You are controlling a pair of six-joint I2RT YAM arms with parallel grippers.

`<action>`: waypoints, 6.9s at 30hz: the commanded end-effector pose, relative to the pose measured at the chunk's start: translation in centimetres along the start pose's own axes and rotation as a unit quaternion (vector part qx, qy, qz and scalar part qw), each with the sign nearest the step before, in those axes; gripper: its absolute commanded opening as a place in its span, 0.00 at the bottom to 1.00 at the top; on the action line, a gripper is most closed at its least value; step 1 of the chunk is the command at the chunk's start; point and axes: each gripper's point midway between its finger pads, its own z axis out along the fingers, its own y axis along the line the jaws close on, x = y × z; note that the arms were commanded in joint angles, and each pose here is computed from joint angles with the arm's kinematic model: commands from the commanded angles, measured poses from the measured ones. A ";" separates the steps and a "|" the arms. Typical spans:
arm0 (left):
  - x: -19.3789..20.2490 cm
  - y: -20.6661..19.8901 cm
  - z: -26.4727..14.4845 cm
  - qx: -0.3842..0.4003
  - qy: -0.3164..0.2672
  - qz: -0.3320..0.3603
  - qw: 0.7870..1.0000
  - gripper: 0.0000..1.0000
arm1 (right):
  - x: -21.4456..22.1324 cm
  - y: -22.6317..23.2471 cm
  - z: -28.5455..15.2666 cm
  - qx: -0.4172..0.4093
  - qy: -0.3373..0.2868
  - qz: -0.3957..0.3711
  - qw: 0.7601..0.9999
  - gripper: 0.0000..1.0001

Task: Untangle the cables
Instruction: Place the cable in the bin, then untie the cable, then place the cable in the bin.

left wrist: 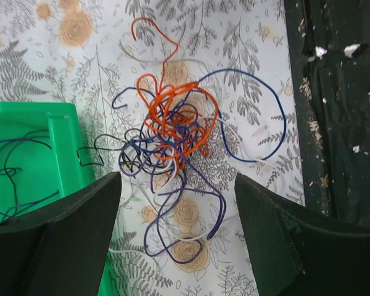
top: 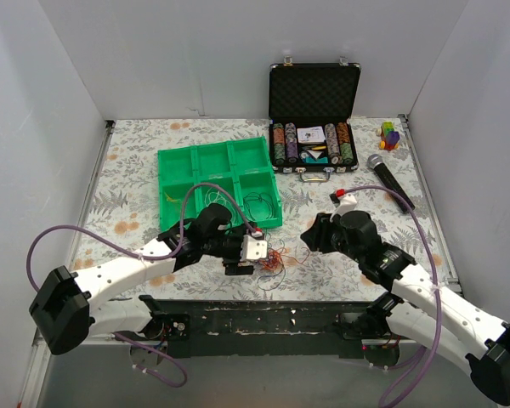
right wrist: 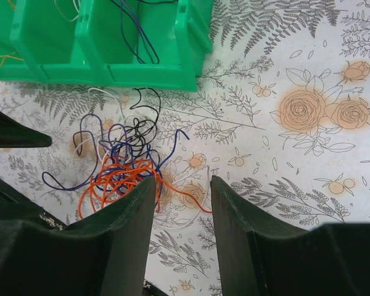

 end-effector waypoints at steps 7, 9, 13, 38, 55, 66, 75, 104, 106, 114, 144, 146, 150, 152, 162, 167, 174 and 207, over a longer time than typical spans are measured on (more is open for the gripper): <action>2.0 -2.3 -1.5 0.070 0.057 0.059 0.994 0.62 | -1.8 3.0 -0.7 -0.059 -0.016 -0.001 0.998 0.50; 2.6 -2.8 -1.8 0.077 0.067 0.071 0.992 0.61 | -1.8 3.3 -0.7 -0.063 -0.012 -0.002 0.998 0.50; 4.4 -3.2 -1.9 0.073 0.085 0.096 0.989 0.59 | -2.6 3.9 -0.9 -0.074 -0.017 -0.013 0.997 0.51; -2.9 0.3 -1.5 0.039 -0.003 0.115 0.993 0.00 | 1.1 9.0 4.4 -0.120 0.040 -0.093 0.988 0.57; -14.0 3.3 -7.9 -0.036 -0.099 0.126 0.986 0.00 | 9.6 3.8 6.1 -0.044 0.105 -0.070 0.991 0.55; -14.3 3.3 -7.5 -0.032 -0.105 0.124 0.986 0.00 | 2.2 3.3 2.4 -0.006 -0.019 -0.096 0.995 0.57; -13.0 2.9 -5.4 -0.018 -0.101 0.122 0.987 0.00 | -1.6 5.6 -2.0 -0.073 -0.079 -0.124 0.986 0.67; -17.3 4.2 -5.7 -0.043 -0.129 0.146 0.980 0.00 | 1.7 8.8 1.0 -0.179 -0.059 -0.142 0.972 0.57; -18.5 4.7 -6.6 -0.053 -0.140 0.149 0.977 0.00 | 2.7 8.0 1.4 -0.169 -0.049 -0.136 0.975 0.53; -23.0 5.6 -9.9 -0.071 -0.177 0.138 0.972 0.00 | 6.1 4.6 2.6 -0.115 -0.010 -0.114 0.987 0.28; -32.8 16.0 -20.1 -0.406 -0.236 0.317 0.824 0.00 | 4.9 1.1 0.7 -0.024 -0.028 -0.081 0.996 0.44; -30.9 16.3 -18.9 -0.411 -0.219 0.303 0.832 0.00 | 4.2 1.5 0.4 -0.028 -0.037 -0.080 0.996 0.45; -26.2 16.7 -15.7 -0.425 -0.180 0.275 0.843 0.00 | 3.1 2.3 -0.2 -0.040 -0.049 -0.077 0.995 0.45; -24.3 17.0 -14.6 -0.435 -0.167 0.259 0.846 0.00 | 2.5 2.7 -0.5 -0.046 -0.056 -0.075 0.995 0.45; -21.5 17.9 -12.2 -0.453 -0.164 0.228 0.846 0.00 | 1.7 2.7 -1.3 -0.044 -0.068 -0.072 0.994 0.45; -21.4 19.1 -11.8 -0.466 -0.166 0.221 0.840 0.00 | 2.1 2.4 -1.2 -0.043 -0.066 -0.067 0.995 0.45; -19.1 20.9 -10.9 -0.484 -0.146 0.203 0.839 0.00 | 2.0 2.4 -1.2 -0.043 -0.067 -0.066 0.995 0.45; -13.4 22.7 -9.3 -0.481 -0.104 0.162 0.855 0.00 | 1.4 2.1 -1.8 -0.034 -0.077 -0.070 0.994 0.44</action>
